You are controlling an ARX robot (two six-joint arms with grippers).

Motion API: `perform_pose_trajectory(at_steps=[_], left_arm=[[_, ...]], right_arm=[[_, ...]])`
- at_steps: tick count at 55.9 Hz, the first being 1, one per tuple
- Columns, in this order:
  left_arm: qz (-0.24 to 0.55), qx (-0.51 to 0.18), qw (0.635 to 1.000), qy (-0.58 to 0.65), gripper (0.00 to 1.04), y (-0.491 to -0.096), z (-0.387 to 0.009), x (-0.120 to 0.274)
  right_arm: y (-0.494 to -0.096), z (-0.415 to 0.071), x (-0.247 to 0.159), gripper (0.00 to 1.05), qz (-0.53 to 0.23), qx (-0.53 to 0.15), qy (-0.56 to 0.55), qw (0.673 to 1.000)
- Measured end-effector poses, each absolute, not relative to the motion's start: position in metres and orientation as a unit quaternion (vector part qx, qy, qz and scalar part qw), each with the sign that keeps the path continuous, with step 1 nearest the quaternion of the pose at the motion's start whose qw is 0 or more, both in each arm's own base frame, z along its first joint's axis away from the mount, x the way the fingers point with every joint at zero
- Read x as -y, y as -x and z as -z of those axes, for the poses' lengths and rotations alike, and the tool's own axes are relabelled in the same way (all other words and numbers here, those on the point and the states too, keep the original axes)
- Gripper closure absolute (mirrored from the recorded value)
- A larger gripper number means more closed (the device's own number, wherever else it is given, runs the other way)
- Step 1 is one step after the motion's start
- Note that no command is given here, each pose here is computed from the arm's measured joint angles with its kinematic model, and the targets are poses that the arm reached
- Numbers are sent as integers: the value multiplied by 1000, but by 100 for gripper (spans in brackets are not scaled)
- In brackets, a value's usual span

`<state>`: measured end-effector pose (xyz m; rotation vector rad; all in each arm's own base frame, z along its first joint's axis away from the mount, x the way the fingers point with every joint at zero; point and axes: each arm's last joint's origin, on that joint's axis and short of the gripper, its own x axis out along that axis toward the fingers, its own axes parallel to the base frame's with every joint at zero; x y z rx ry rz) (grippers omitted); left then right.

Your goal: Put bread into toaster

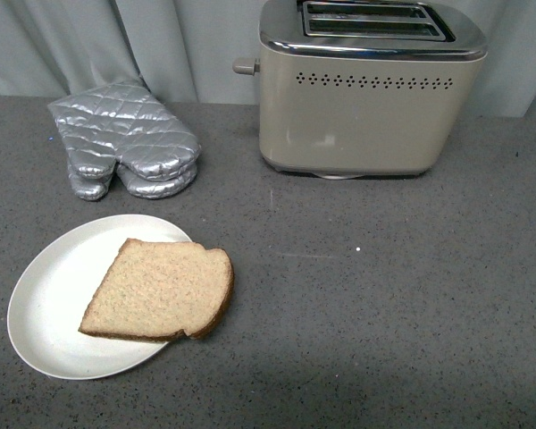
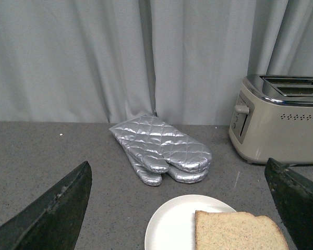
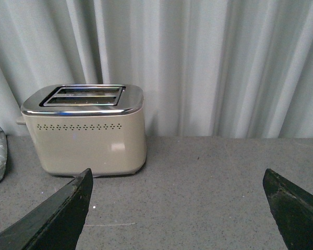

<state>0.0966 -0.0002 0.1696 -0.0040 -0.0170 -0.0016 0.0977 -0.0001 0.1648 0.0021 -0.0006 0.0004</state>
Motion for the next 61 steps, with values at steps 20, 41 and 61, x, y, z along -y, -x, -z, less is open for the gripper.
perform_pose_trajectory(at_steps=[20, 41, 61], left_arm=[[1, 8, 1000, 2, 7, -97, -170, 0], [-8, 1, 1000, 5, 7, -97, -169, 0], [-101, -203, 967, 119, 7, -145, -167, -6]], right_arm=[[-98, -165, 0, 10, 0, 0, -1, 1000], [-98, -165, 0, 10, 0, 0, -1, 1000], [-98, -165, 0, 10, 0, 0, -1, 1000]])
